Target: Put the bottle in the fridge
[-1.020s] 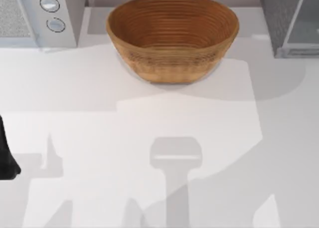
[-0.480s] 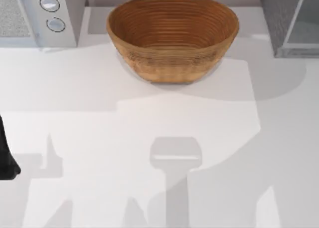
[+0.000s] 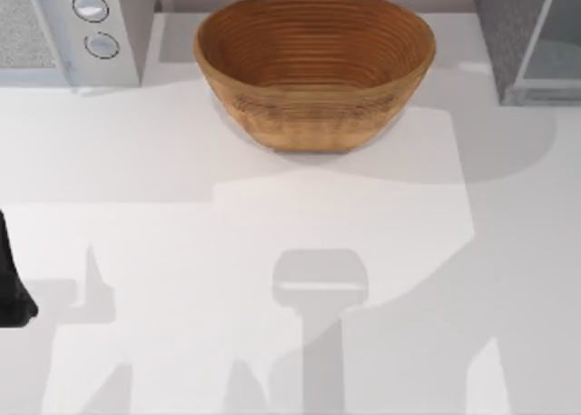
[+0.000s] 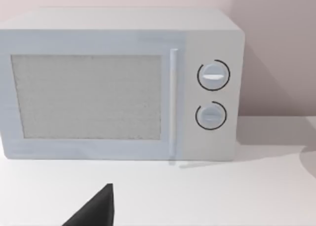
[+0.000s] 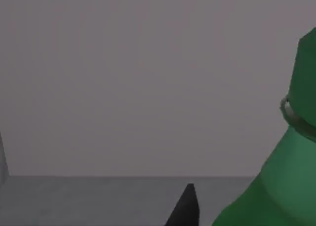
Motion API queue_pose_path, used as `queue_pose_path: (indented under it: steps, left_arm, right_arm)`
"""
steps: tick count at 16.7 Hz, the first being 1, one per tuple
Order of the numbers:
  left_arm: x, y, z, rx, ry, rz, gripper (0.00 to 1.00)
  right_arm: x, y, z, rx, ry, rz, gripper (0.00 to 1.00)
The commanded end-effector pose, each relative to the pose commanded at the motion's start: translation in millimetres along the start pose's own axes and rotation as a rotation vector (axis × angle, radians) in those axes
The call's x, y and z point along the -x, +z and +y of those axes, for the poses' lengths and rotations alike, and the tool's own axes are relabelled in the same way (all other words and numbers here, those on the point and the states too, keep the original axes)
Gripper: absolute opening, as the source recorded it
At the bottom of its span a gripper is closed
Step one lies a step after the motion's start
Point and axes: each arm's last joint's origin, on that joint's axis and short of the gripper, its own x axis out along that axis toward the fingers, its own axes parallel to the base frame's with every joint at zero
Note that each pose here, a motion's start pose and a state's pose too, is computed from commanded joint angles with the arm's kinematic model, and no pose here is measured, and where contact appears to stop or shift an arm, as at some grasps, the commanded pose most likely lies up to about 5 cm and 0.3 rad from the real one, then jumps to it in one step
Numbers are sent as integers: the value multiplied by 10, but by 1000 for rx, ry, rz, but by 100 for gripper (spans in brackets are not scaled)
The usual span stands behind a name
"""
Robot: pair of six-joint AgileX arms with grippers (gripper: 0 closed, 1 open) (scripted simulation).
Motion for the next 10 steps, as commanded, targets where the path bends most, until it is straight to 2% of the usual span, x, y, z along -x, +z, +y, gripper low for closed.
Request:
queue_pose_path:
  steps: [4,10]
  left_arm:
    - [0,0,0,0,0,0,100]
    - [0,0,0,0,0,0,100]
  right_arm:
    - [0,0,0,0,0,0,98]
    - [0,0,0,0,0,0,100]
